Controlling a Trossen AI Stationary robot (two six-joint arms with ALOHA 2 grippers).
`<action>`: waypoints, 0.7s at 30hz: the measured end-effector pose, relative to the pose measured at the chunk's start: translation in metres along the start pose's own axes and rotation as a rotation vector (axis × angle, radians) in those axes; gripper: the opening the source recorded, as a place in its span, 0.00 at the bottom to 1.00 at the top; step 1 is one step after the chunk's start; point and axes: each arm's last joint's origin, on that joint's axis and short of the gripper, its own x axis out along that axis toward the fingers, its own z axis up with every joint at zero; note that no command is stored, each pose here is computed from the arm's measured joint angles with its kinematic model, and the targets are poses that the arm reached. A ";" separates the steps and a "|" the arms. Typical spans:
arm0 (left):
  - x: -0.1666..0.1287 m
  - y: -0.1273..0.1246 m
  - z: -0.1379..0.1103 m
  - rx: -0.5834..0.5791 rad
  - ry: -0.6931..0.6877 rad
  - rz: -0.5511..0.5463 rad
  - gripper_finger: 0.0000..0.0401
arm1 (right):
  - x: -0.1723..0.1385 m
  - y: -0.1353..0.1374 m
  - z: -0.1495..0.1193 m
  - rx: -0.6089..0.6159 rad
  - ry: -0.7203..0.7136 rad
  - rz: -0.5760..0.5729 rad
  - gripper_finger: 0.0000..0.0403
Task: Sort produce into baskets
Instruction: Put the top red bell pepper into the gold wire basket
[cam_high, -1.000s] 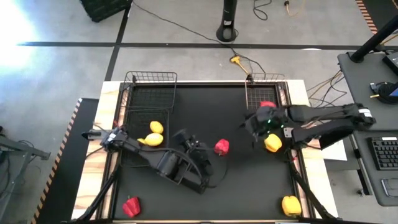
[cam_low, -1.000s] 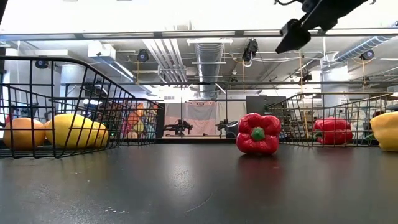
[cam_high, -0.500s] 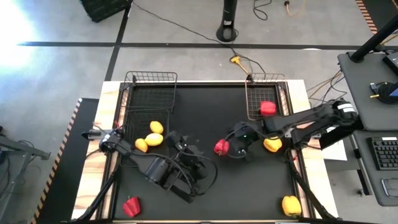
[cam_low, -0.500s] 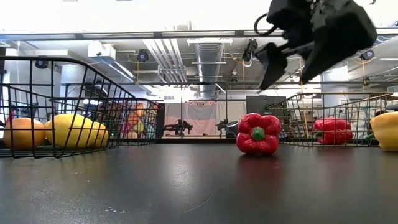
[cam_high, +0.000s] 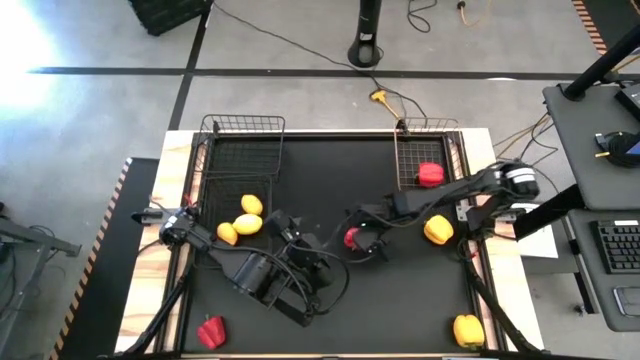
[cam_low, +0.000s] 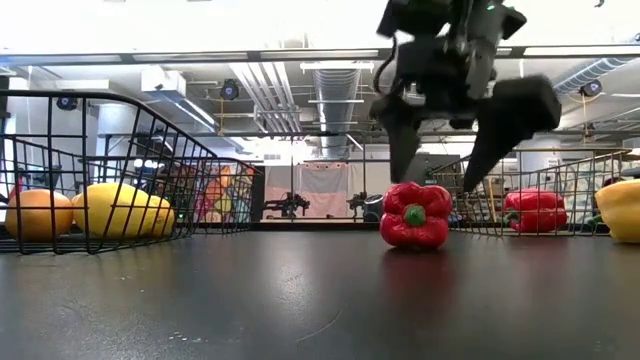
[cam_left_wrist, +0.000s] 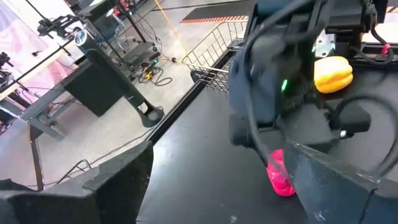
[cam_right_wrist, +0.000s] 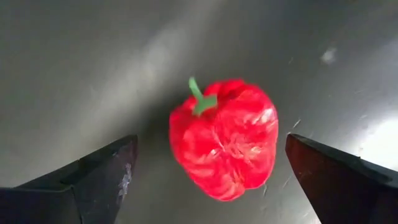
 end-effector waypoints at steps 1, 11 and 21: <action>0.000 0.000 0.000 0.000 0.000 0.000 0.85 | 0.004 -0.002 0.001 -0.010 0.033 0.011 0.99; 0.000 0.000 0.000 0.012 0.000 0.000 0.85 | 0.045 -0.015 0.013 -0.080 0.171 0.091 0.99; 0.000 0.000 0.000 0.021 0.001 0.001 0.85 | 0.056 -0.016 0.010 0.020 0.222 0.074 0.95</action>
